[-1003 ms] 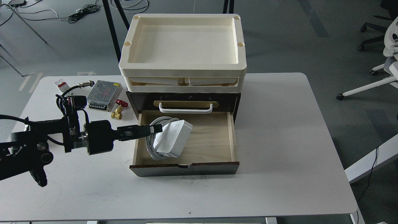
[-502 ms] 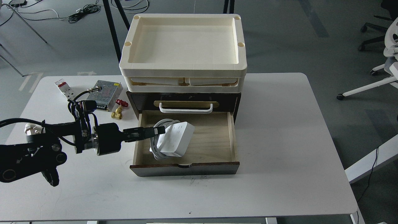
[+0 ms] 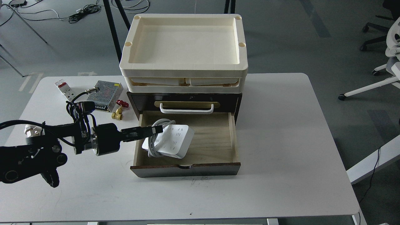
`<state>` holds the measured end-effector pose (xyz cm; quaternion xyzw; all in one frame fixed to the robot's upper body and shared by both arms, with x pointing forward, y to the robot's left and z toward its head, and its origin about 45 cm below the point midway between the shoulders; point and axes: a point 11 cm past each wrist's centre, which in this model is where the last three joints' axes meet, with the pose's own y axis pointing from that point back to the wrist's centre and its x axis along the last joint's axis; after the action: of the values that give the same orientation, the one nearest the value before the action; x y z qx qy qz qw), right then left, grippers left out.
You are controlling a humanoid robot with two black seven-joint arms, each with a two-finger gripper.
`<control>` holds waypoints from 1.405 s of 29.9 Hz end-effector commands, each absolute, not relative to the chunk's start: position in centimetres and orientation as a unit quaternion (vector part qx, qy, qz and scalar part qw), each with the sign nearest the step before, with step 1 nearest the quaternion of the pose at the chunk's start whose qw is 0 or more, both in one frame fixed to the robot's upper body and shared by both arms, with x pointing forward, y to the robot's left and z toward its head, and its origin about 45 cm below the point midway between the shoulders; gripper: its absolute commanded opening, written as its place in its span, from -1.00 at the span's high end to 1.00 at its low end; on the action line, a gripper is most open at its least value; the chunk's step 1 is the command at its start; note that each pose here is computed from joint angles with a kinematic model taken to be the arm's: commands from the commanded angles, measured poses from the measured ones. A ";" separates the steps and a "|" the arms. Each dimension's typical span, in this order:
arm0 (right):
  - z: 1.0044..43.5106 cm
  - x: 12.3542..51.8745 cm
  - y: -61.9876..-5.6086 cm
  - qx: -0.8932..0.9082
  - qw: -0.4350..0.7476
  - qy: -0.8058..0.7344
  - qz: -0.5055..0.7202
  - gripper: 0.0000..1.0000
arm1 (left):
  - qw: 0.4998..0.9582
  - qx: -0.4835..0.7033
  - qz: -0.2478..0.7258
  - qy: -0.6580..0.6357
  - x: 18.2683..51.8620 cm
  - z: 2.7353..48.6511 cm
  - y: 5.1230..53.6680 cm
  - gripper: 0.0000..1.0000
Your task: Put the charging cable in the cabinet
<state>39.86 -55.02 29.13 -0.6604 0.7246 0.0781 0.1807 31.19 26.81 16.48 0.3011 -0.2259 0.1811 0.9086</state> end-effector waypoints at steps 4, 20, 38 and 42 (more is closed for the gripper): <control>29.1 39.9 -55.0 -0.660 0.181 0.725 0.078 -0.99 | 0.910 0.300 0.178 -0.225 31.2 16.6 26.7 0.09; 29.7 39.9 -55.1 -0.660 0.189 0.723 0.074 -0.99 | 0.890 0.232 0.379 -0.103 33.9 20.9 33.3 -0.39; 32.5 44.2 -48.5 -0.680 0.316 0.655 0.093 -0.99 | 0.778 -0.117 0.616 0.040 41.7 30.5 46.4 -0.54; 32.9 44.8 -47.4 -0.685 0.324 0.646 0.096 -0.99 | 0.761 -0.132 0.634 0.045 42.2 29.8 47.1 -0.54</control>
<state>44.36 -48.13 32.40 -0.6814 0.6529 0.0954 0.3166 41.92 46.70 30.28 -0.1230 0.0416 0.6236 0.7709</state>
